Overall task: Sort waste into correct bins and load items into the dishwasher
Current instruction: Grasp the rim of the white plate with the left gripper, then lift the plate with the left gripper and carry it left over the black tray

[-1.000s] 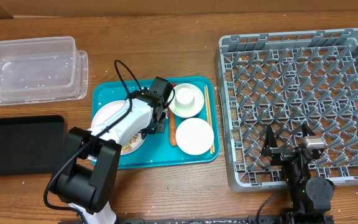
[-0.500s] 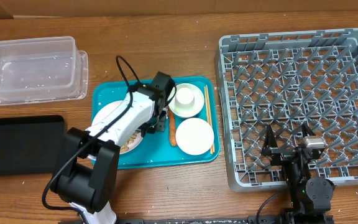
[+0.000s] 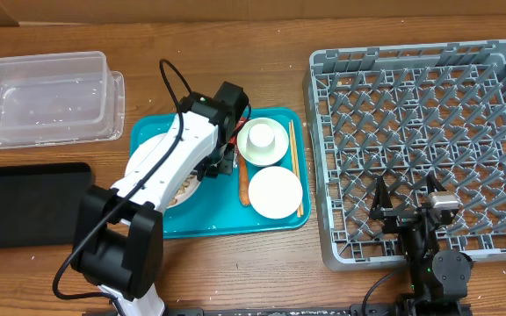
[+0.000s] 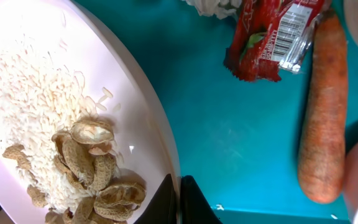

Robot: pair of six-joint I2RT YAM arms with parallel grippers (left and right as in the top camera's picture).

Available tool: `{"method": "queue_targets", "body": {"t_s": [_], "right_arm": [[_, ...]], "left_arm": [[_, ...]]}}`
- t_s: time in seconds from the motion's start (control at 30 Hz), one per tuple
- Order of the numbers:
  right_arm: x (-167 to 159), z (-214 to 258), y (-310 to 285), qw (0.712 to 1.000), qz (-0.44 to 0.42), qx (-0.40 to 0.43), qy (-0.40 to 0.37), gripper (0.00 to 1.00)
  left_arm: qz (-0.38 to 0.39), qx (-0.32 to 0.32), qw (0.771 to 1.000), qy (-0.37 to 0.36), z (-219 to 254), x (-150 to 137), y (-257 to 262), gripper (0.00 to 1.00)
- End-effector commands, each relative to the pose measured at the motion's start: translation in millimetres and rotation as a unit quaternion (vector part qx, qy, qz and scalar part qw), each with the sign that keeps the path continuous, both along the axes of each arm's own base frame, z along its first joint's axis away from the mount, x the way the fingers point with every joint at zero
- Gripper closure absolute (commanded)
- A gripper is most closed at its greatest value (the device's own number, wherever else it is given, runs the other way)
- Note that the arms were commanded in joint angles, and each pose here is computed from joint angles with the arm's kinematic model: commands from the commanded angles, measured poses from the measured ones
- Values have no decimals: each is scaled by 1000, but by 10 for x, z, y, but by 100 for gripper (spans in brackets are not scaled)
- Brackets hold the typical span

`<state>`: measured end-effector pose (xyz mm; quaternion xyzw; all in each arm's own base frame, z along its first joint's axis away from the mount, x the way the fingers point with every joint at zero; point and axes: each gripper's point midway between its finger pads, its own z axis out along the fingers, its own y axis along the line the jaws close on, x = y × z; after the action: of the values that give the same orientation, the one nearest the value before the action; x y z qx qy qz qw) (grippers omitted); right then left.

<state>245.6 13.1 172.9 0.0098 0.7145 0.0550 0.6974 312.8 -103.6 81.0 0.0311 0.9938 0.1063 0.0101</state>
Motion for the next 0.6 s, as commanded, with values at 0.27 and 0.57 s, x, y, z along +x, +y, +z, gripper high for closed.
{"method": "queue_targets", "body": {"t_s": [0.27, 0.57], "right_arm": [[5, -33, -3, 1000, -1, -3, 1, 0], [6, -33, -4, 1000, -1, -3, 1, 0]], "left_arm": [[29, 54, 998, -17, 423, 74, 150, 96], [53, 41, 997, -39, 686, 165, 232, 96]]}}
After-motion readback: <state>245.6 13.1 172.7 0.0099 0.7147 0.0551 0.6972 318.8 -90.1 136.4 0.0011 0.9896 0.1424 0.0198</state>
